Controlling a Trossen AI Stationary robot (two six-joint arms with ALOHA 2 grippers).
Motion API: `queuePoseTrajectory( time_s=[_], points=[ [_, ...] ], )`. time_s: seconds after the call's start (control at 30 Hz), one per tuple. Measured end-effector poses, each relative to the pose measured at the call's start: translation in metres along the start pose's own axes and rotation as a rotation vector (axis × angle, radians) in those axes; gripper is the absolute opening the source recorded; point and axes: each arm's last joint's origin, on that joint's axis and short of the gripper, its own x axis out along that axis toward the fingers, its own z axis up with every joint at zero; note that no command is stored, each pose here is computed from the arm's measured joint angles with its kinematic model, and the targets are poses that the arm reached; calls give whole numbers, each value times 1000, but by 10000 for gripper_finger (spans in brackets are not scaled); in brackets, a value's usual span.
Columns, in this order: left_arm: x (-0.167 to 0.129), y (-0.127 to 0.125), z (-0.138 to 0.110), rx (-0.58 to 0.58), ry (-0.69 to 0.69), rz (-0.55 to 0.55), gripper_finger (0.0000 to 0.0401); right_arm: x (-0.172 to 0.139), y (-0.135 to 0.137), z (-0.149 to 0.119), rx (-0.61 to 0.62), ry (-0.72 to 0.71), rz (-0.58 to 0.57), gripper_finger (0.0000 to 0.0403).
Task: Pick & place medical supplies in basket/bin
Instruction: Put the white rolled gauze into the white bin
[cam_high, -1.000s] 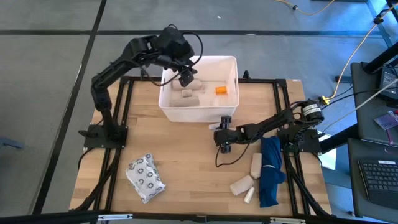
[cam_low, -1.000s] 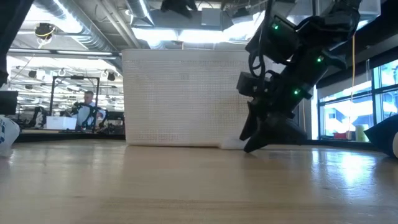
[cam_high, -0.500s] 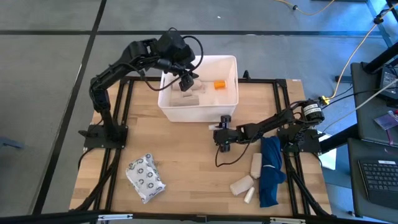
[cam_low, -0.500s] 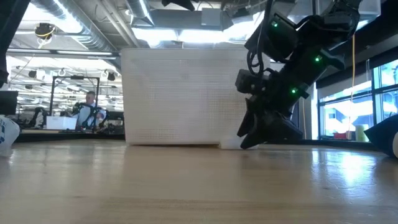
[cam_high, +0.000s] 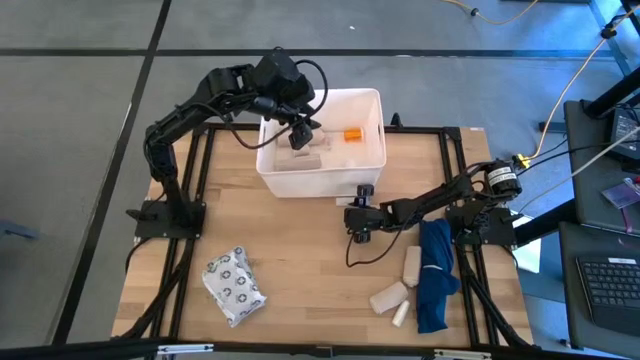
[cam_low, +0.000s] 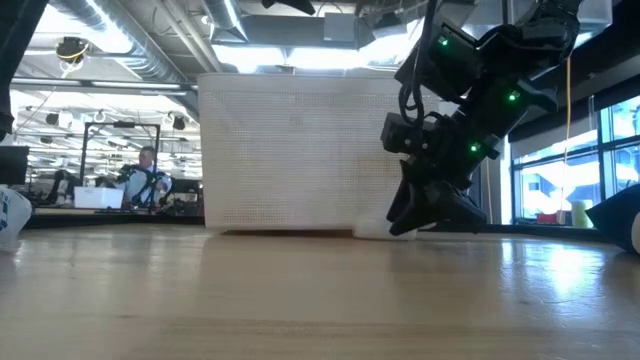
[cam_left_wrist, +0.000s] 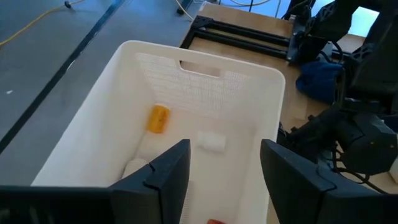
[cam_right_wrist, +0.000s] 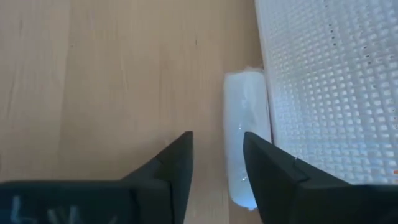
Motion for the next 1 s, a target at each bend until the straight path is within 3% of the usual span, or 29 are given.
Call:
queuePoseTrajectory(
  time_s=[0.37, 0.5, 0.83, 1.0],
  points=[
    [0, -2, 0, 3, 4, -6, 186, 0, 0, 1, 7, -6, 5, 137],
    [0, -2, -1, 3, 15, -5, 186, 0, 2, 0, 6, -14, 56, 140],
    [0, -2, -2, 28, 19, -3, 186, 1, 0, 0, 5, -11, 56, 220],
    [0, -2, -2, 29, 19, -2, 186, -1, 3, 0, -111, -14, 35, 233]
  ],
)
